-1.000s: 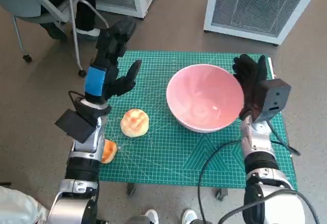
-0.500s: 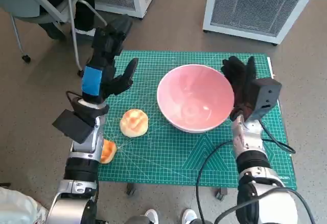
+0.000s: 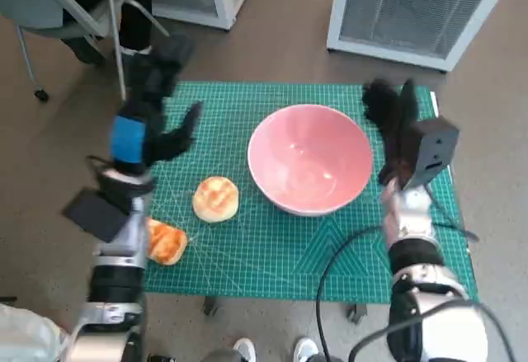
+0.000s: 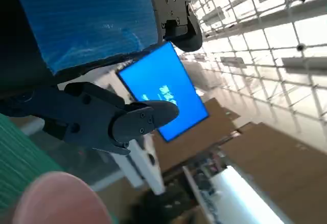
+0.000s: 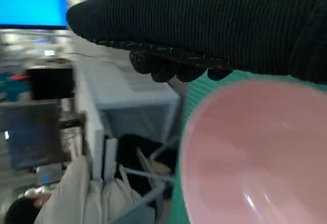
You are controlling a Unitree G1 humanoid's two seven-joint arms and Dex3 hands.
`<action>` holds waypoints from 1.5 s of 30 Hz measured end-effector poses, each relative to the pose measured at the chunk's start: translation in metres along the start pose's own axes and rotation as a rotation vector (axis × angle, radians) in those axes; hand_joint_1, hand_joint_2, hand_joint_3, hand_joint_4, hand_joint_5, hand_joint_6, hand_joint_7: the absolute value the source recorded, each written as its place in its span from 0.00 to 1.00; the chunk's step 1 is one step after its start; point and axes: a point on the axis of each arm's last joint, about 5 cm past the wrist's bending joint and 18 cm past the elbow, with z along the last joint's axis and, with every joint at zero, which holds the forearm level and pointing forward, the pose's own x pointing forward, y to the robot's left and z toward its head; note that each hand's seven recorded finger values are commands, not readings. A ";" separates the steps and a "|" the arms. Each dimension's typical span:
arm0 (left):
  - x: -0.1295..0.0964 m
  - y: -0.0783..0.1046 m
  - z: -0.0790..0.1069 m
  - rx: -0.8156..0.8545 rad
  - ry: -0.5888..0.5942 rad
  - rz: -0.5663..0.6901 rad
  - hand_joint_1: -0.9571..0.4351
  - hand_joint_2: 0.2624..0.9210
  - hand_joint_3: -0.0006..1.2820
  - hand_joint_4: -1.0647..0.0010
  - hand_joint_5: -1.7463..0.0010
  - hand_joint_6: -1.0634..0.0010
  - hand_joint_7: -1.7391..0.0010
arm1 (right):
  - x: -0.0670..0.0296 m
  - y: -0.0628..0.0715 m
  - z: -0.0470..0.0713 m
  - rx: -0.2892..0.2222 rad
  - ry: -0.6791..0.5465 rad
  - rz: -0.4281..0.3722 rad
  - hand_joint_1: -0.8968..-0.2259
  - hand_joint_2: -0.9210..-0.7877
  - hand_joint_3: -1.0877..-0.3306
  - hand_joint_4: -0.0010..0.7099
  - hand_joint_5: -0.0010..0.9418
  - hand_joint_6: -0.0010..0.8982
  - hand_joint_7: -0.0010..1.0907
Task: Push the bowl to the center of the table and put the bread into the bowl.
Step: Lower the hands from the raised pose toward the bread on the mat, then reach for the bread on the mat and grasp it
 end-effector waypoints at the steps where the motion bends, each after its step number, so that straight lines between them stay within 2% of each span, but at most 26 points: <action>1: -0.002 0.006 0.002 0.026 0.005 -0.015 0.45 0.99 0.37 0.86 0.81 1.00 0.57 | 0.0012 -0.001 0.004 -0.006 -0.045 0.008 0.41 0.00 0.34 0.36 0.00 0.14 0.28; 3: -0.005 0.020 0.008 0.084 0.019 -0.052 0.44 0.98 0.36 0.86 0.79 1.00 0.56 | 0.0032 -0.003 0.012 -0.024 -0.139 0.030 0.40 0.00 0.35 0.37 0.00 0.06 0.41; 6: -0.008 0.042 0.018 0.178 0.045 -0.125 0.42 0.97 0.34 0.87 0.77 1.00 0.55 | 0.0055 -0.002 0.024 -0.051 -0.283 0.078 0.37 0.00 0.35 0.37 0.00 0.03 0.47; 12: -0.009 0.081 0.045 0.353 0.114 -0.285 0.39 0.98 0.27 0.87 0.78 1.00 0.55 | 0.0060 0.003 0.042 -0.096 -0.505 0.174 0.34 0.00 0.37 0.38 0.01 0.02 0.50; 15: -0.008 0.096 0.059 0.427 0.166 -0.372 0.38 0.99 0.18 0.82 0.85 1.00 0.57 | 0.0044 0.005 0.045 -0.112 -0.564 0.218 0.33 0.00 0.38 0.39 0.01 0.03 0.51; 19: -0.007 0.109 0.075 0.491 0.238 -0.460 0.37 0.99 0.08 0.79 0.94 0.95 0.66 | 0.0024 0.006 0.046 -0.131 -0.608 0.265 0.32 0.00 0.39 0.40 0.01 0.04 0.51; 23: -0.005 0.114 0.085 0.522 0.311 -0.528 0.36 0.99 0.02 0.77 0.98 0.88 0.76 | 0.0007 0.009 0.048 -0.133 -0.637 0.294 0.31 0.00 0.40 0.41 0.01 0.05 0.51; 26: -0.005 0.112 0.091 0.550 0.364 -0.577 0.35 0.96 0.01 0.77 0.99 0.80 0.87 | -0.0005 0.009 0.048 -0.135 -0.654 0.302 0.31 0.00 0.41 0.41 0.02 0.05 0.51; 29: -0.007 0.108 0.095 0.586 0.429 -0.639 0.34 0.93 0.00 0.77 1.00 0.76 0.92 | -0.0019 0.010 0.048 -0.146 -0.665 0.310 0.30 0.00 0.41 0.42 0.02 0.05 0.51; 33: -0.013 0.101 0.097 0.622 0.484 -0.711 0.36 0.86 0.00 0.78 1.00 0.73 0.96 | -0.0025 0.011 0.048 -0.155 -0.672 0.310 0.30 0.00 0.41 0.43 0.02 0.06 0.51; 38: -0.021 0.095 0.095 0.633 0.490 -0.806 0.39 0.77 0.00 0.78 1.00 0.74 0.98 | -0.0028 0.011 0.049 -0.158 -0.680 0.306 0.29 0.00 0.41 0.43 0.02 0.06 0.51; 45: -0.029 0.091 0.092 0.636 0.464 -0.903 0.40 0.73 0.00 0.79 1.00 0.75 0.99 | -0.0033 0.011 0.049 -0.155 -0.676 0.307 0.28 0.00 0.41 0.43 0.02 0.07 0.51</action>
